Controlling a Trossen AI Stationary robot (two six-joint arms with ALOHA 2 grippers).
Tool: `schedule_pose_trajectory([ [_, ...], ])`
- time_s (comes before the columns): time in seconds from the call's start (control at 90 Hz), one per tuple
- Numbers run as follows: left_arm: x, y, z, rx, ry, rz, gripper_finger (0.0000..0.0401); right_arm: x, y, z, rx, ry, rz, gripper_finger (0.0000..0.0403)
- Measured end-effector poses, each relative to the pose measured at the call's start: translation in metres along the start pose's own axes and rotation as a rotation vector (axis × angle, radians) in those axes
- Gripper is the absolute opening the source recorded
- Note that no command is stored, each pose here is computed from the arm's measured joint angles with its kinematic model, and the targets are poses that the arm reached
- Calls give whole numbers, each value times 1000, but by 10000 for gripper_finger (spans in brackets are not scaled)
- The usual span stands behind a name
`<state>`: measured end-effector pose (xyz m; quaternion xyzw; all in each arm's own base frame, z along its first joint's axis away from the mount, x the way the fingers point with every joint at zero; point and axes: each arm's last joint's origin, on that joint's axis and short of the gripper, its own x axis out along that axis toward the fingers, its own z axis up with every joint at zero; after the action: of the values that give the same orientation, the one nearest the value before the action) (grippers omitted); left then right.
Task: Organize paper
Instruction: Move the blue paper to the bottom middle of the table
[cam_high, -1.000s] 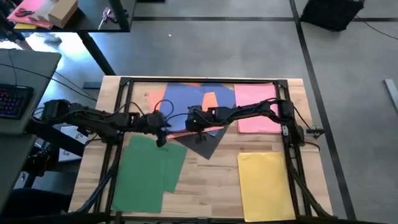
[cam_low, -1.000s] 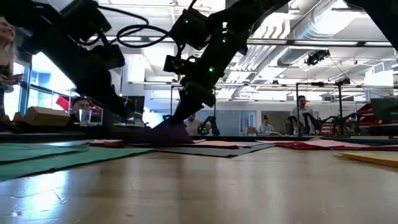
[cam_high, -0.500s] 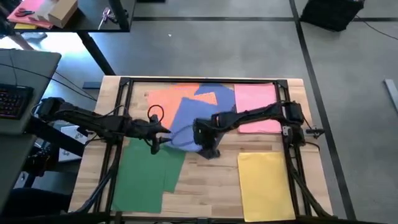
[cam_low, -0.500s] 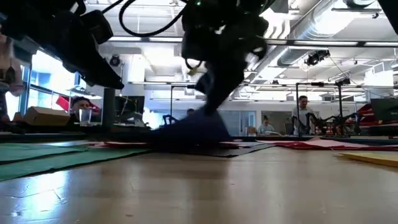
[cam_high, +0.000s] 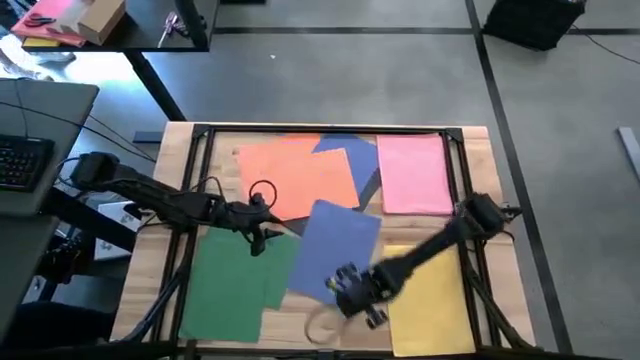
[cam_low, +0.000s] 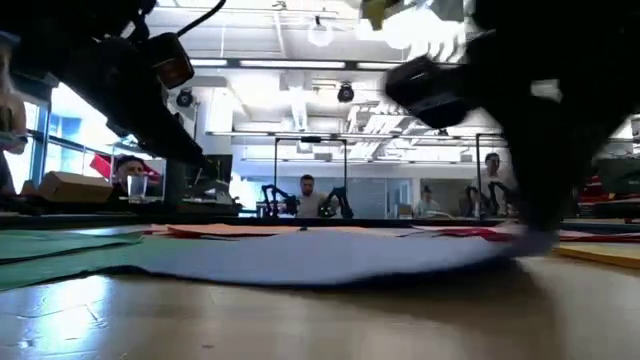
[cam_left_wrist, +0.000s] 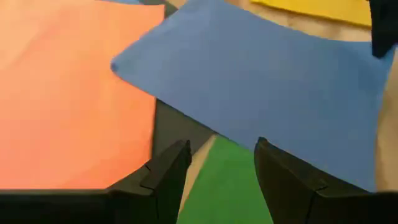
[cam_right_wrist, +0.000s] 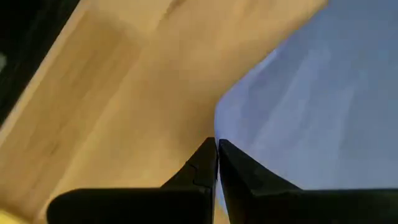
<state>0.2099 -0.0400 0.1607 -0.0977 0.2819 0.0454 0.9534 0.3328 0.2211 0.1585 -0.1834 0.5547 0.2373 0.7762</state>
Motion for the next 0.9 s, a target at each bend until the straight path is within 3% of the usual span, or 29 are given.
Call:
schedule_pose_trajectory([
  [0.111,13,-7,-2,-37,-34,-32,168,-1,27,2,-77,-19,-9,1],
  [0.211,22,-14,-6,-57,-20,-47,168,-2,44,4,-48,-57,2,22],
  [0.333,30,-26,-4,-46,0,-65,168,-5,60,2,38,-35,9,81],
  [0.544,34,-35,-1,-21,39,-59,168,-23,61,8,113,26,-96,186],
  [0.711,27,-36,4,-7,64,-38,168,-15,23,12,233,-78,-316,223],
  [0.9,16,-41,1,-22,109,-63,168,10,-33,3,429,-214,-306,212],
])
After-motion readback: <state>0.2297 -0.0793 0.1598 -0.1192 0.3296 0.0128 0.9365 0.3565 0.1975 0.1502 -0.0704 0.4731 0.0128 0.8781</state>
